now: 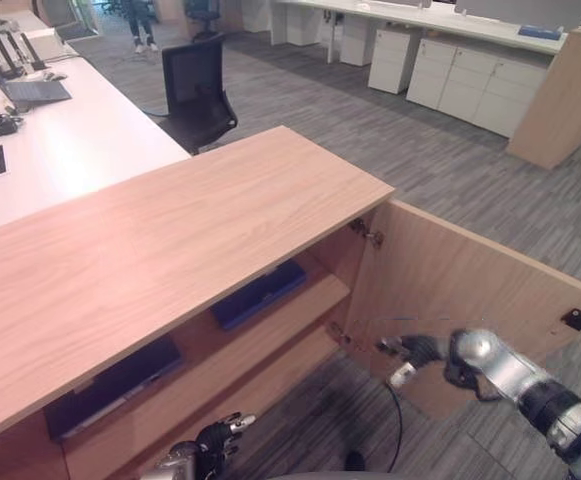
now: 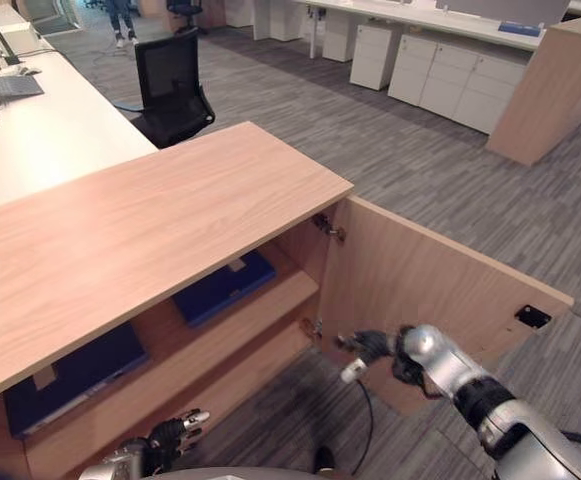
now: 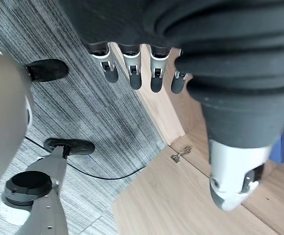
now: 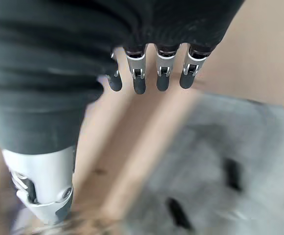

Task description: Put the empty folder in the office cabinet

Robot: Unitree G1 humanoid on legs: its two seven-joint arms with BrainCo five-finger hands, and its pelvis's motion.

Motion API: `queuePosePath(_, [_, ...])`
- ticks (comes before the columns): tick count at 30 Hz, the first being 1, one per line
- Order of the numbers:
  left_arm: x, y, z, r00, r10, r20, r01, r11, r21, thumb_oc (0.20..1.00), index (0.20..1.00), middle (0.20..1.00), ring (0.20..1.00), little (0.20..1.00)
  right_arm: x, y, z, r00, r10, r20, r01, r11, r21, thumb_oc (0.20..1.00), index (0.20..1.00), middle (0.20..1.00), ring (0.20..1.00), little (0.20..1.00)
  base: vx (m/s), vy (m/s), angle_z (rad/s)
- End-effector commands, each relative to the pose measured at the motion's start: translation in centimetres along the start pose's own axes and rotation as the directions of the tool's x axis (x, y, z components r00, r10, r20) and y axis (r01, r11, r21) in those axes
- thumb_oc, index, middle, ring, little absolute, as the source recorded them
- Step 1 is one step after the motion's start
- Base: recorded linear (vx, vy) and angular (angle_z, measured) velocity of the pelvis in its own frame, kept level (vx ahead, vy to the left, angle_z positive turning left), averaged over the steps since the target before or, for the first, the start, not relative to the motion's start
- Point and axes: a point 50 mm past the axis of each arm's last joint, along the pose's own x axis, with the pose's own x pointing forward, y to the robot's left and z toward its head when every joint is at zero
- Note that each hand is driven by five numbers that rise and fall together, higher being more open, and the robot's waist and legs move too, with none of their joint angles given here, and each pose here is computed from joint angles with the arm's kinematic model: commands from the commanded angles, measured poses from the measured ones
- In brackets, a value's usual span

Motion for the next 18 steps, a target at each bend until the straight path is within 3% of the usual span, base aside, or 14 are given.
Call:
queuePosePath(1, [0.7, -0.8, 1.1, 1.000, -0.022, 0.011, 0.022, 0.998, 0.061, 1.000, 1.000, 1.000, 1.000, 1.000, -0.4, -0.7, -2.2, 0.993, -0.026, -0.114, 0.025, 1.000, -0.017, 1.000, 1.000, 1.000, 1.000, 1.000, 0.00, 0.007, -0.03])
queuePosePath(9, [0.8, 0.0, 1.0, 0.999, 0.026, -0.043, -0.021, 0.995, 0.102, 1.000, 1.000, 1.000, 1.000, 1.000, -1.8, 1.4, -11.2, 0.889, -0.019, -0.458, 0.130, 0.968, 0.212, 1.000, 1.000, 1.000, 1.000, 1.000, 0.00, -0.006, -0.04])
queuePosePath(14, [1.0, 0.3, 0.8, 0.995, 0.053, -0.089, -0.040, 0.989, 0.140, 1.000, 1.000, 1.000, 1.000, 1.000, -5.0, 0.8, -14.8, 0.808, -0.081, -0.584, 0.361, 0.852, 0.381, 1.000, 1.000, 1.000, 1.000, 1.000, 0.01, -0.013, -0.02])
queuePosePath(17, [1.1, 0.2, 0.7, 0.993, 0.068, -0.098, -0.055, 0.989, 0.136, 1.000, 1.000, 1.000, 1.000, 1.000, -6.6, -0.4, -15.6, 0.763, -0.205, -0.613, 0.571, 0.660, 0.488, 1.000, 1.000, 1.000, 1.000, 1.000, 0.02, -0.014, -0.04])
queuePosePath(18, [1.1, 0.2, 0.7, 0.993, 0.068, -0.098, -0.055, 0.989, 0.136, 1.000, 1.000, 1.000, 1.000, 1.000, -6.6, -0.4, -15.6, 0.763, -0.205, -0.613, 0.571, 0.660, 0.489, 1.000, 1.000, 1.000, 1.000, 1.000, 0.01, -0.014, -0.07])
